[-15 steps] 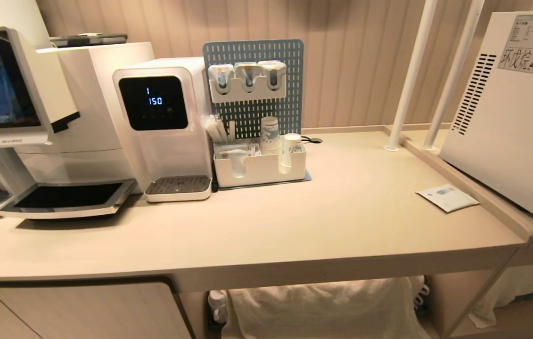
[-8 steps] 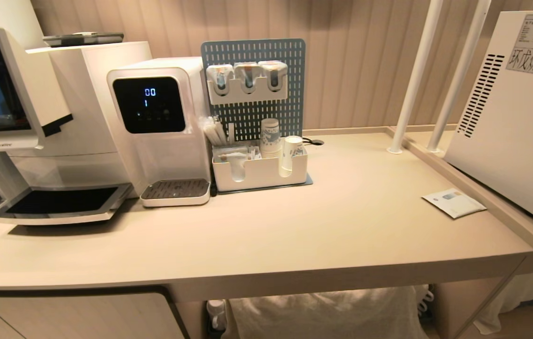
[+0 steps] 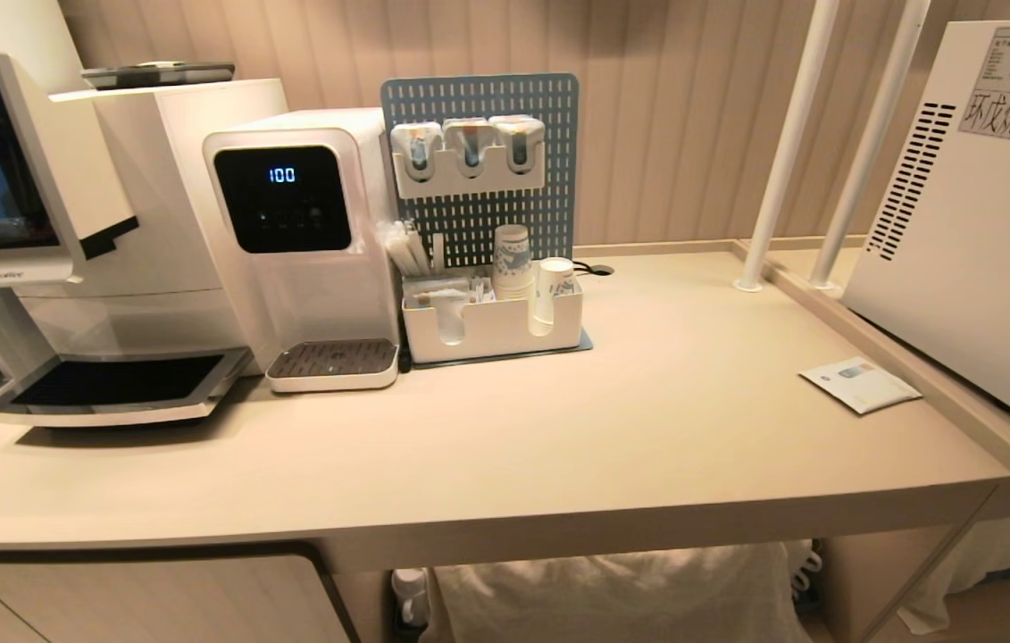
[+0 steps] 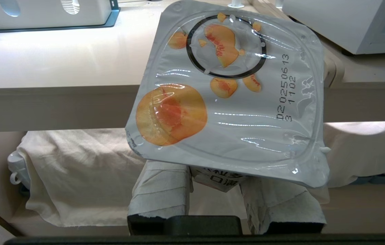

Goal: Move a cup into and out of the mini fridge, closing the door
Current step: Place the yoghurt on the table

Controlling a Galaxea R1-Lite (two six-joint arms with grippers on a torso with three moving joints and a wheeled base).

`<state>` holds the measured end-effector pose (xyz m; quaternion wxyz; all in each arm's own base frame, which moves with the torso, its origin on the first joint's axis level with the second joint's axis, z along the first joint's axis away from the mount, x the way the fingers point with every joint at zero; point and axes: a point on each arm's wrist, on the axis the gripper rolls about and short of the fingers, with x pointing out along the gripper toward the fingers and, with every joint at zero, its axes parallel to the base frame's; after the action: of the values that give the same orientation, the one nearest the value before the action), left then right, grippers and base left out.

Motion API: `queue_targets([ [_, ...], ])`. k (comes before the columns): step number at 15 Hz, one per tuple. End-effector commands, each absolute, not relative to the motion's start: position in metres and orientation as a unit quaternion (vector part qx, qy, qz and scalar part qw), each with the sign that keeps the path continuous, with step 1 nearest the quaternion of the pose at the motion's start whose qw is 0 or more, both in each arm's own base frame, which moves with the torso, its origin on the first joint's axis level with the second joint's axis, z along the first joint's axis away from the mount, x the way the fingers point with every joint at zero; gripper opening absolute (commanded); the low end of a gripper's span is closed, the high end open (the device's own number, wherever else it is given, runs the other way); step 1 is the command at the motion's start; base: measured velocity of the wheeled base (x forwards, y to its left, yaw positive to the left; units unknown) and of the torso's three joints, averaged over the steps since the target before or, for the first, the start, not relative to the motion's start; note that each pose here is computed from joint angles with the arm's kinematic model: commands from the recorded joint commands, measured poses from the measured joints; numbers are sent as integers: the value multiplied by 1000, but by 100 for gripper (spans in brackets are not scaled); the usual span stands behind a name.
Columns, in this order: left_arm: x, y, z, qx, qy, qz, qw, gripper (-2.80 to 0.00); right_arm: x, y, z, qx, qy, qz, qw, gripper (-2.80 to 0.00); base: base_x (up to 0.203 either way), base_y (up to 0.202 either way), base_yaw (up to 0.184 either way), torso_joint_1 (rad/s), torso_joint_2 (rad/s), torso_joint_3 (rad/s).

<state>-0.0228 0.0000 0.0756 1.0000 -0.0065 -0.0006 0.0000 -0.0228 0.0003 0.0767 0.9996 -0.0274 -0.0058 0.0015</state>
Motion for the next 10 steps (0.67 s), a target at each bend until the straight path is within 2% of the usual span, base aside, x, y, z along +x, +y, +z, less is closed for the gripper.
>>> queue_targets([
  [1,-23,0,76,-7,-1,0,1000,-280,-22,0,74,-28,-2,1,1000,-280,0,0,0,0,0,0],
  [5,-23,0,76,-7,-1,0,1000,-280,-22,0,74,-27,-5,1,1000,-280,0,0,0,0,0,0],
  [9,-23,0,76,-7,-1,0,1000,-280,-30,1,93,-28,-9,7,1000,-280,0,0,0,0,0,0],
  [10,-23,0,76,-7,-1,0,1000,-280,-31,1,101,-27,13,9,1000,-280,0,0,0,0,0,0],
])
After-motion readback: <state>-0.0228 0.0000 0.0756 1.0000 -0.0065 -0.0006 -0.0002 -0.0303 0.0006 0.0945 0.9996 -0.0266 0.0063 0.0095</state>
